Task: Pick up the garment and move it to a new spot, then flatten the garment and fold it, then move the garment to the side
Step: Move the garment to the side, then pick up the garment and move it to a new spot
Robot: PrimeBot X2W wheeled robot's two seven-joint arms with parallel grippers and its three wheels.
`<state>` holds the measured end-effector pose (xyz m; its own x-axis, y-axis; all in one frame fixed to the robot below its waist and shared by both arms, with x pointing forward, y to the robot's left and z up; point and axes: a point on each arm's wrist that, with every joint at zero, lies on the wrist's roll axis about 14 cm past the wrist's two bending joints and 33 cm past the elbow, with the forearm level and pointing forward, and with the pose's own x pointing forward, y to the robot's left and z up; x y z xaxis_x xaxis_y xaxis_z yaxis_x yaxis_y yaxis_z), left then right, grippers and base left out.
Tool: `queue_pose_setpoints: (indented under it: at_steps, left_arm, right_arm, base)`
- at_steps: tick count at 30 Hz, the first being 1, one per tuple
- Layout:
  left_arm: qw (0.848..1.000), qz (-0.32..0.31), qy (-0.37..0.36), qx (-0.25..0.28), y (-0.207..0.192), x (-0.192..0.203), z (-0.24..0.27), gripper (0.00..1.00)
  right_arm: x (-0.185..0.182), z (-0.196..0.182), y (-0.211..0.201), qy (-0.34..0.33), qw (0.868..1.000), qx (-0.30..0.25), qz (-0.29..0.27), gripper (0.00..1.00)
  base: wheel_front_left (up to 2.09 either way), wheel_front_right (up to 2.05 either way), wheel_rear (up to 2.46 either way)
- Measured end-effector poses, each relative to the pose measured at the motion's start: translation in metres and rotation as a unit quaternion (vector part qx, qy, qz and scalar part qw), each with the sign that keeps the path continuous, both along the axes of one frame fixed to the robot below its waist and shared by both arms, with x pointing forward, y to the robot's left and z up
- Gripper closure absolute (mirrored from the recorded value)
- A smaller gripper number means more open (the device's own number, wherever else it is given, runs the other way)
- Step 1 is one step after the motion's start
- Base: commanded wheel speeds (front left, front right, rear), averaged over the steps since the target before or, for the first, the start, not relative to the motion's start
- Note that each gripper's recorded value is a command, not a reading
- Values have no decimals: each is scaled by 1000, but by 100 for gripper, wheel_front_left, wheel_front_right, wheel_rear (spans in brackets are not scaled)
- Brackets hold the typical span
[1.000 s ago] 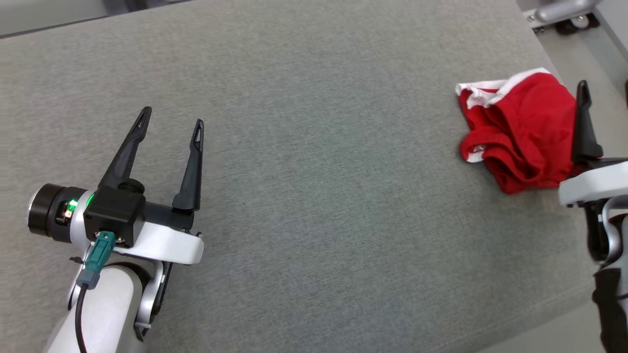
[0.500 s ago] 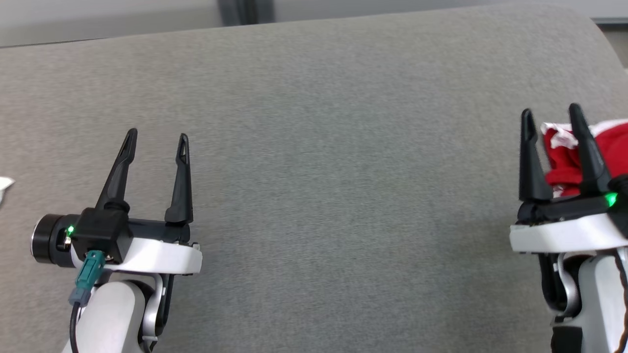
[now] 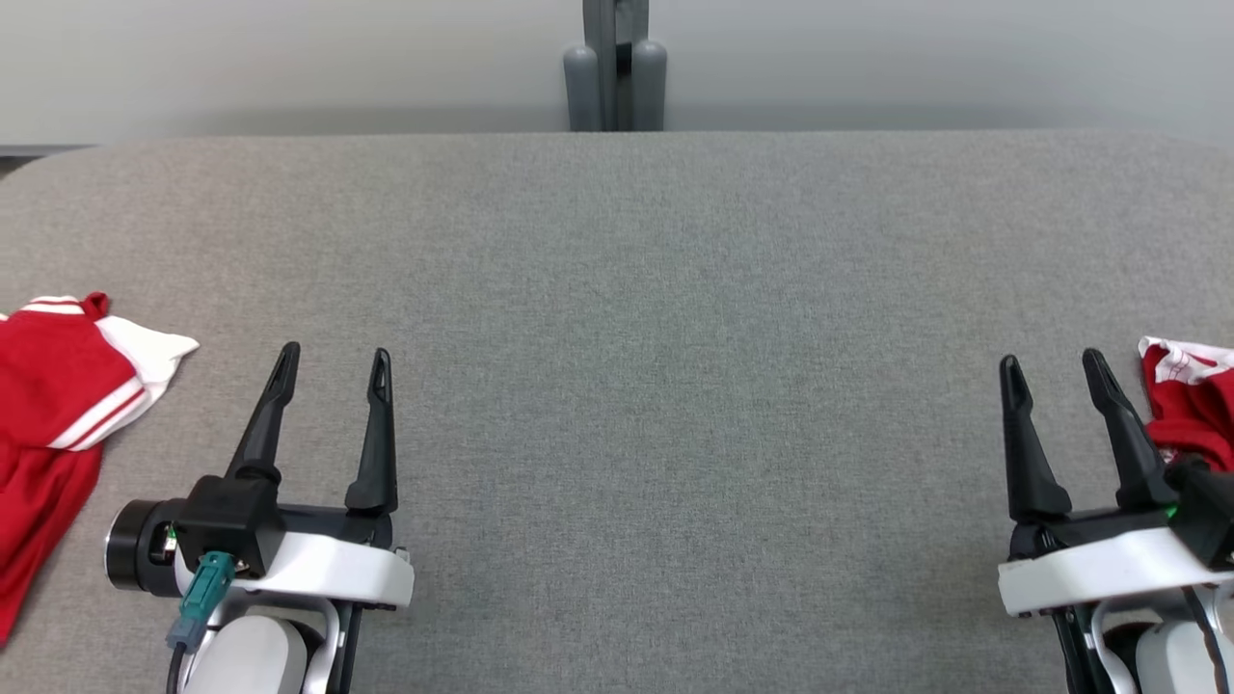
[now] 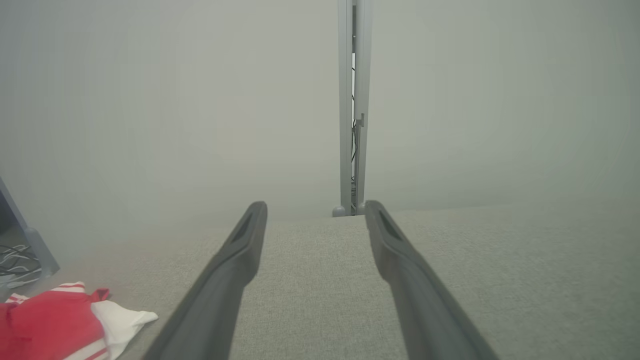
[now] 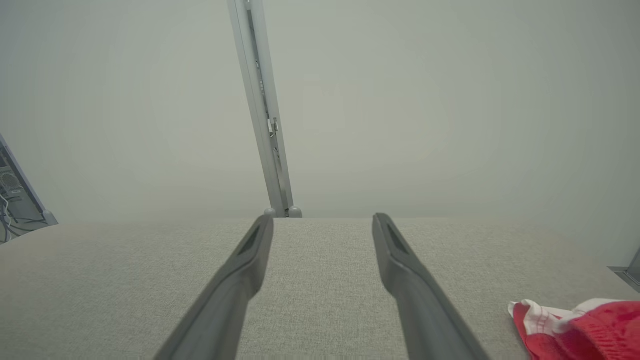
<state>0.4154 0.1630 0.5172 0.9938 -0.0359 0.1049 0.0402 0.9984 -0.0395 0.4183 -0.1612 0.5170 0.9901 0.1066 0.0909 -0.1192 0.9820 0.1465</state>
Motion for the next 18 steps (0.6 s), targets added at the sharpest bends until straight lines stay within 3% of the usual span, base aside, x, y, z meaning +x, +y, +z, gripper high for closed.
queue_pose_setpoints:
  at_steps: [18]
  left_arm:
    - [1000, -23, 6, 5, -10, -25, 0, 0]
  right_arm:
    - [-43, -2, -22, 19, 999, 6, -30, 0]
  base:
    - [0, 0, 0]
